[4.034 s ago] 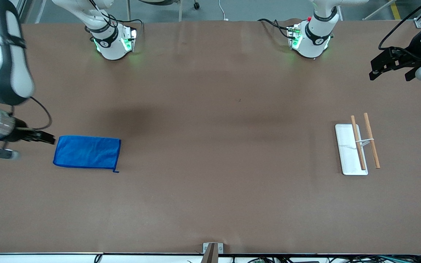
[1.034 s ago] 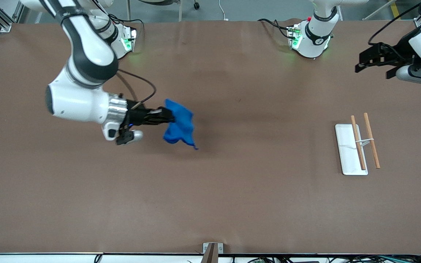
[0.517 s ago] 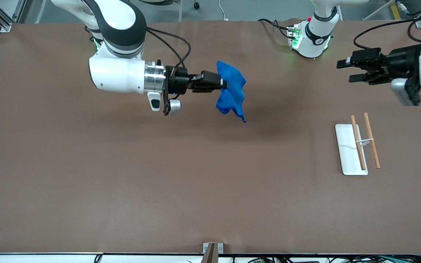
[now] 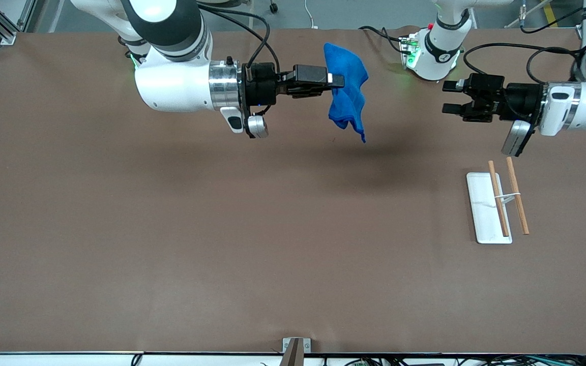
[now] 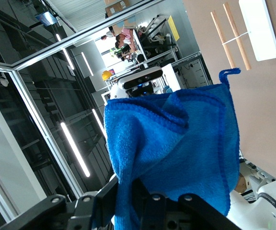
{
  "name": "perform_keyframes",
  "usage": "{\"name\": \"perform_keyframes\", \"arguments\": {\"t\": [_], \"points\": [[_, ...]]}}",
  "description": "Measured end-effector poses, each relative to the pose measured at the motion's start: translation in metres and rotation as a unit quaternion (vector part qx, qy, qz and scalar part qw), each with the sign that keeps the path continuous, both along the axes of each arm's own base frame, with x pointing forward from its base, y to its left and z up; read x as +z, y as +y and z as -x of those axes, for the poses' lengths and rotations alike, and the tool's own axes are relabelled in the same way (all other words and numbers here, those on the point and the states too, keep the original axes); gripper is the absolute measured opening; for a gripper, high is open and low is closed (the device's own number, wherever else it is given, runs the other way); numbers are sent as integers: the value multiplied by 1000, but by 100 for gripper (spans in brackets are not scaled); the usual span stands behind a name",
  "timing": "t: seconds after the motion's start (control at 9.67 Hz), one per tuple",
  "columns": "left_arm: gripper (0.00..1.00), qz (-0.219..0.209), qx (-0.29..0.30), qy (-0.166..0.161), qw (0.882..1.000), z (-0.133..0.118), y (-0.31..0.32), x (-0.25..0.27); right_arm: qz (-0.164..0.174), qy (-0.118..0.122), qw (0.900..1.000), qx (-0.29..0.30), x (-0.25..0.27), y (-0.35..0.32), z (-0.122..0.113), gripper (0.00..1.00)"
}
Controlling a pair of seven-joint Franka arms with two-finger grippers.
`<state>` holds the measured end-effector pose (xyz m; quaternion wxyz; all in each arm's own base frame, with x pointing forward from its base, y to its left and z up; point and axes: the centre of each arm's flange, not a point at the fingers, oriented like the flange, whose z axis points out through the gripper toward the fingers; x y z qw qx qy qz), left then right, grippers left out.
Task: Right arm passes towel to left arm to hang
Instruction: 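Grasp the hanging towel with the left gripper beside the right gripper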
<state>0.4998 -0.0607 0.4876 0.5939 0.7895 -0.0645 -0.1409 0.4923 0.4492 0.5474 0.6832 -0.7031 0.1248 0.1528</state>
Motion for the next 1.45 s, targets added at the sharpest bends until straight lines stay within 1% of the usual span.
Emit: {"name": "perform_keyframes", "arguments": {"t": [0.1, 0.21, 0.41, 0.52, 0.72, 0.83, 1.14, 1.24, 1.34, 1.45], "points": [[100, 36, 22, 9, 999, 2, -5, -4, -3, 5, 1000, 2, -2, 3, 0, 14], [100, 59, 46, 12, 997, 7, -13, -7, -6, 11, 1000, 5, -7, 7, -1, 14], [100, 80, 109, 3, 991, 21, -50, -7, -13, 22, 1000, 6, -14, 17, -4, 14], [100, 86, 130, 0, 988, 31, -73, -9, -14, 26, 1000, 2, -16, 22, -7, 14], [99, 98, 152, -18, 983, 48, -104, -23, -17, 28, 999, 0, -17, 25, -9, 14], [98, 107, 157, -19, 982, 54, -113, -33, -17, 28, 999, 0, -17, 25, -9, 14], [94, 149, 190, -1, 970, 54, -119, -36, -18, 26, 999, 0, -16, 25, -9, 14], [92, 156, 195, 6, 968, 56, -125, -39, -18, 26, 1000, 0, -16, 25, -9, 14], [91, 155, 196, 13, 968, 60, -133, -45, -18, 26, 1000, 0, -16, 25, -9, 14], [91, 151, 194, 21, 969, 63, -138, -51, -18, 25, 1000, -1, -16, 25, -9, 14]]}}
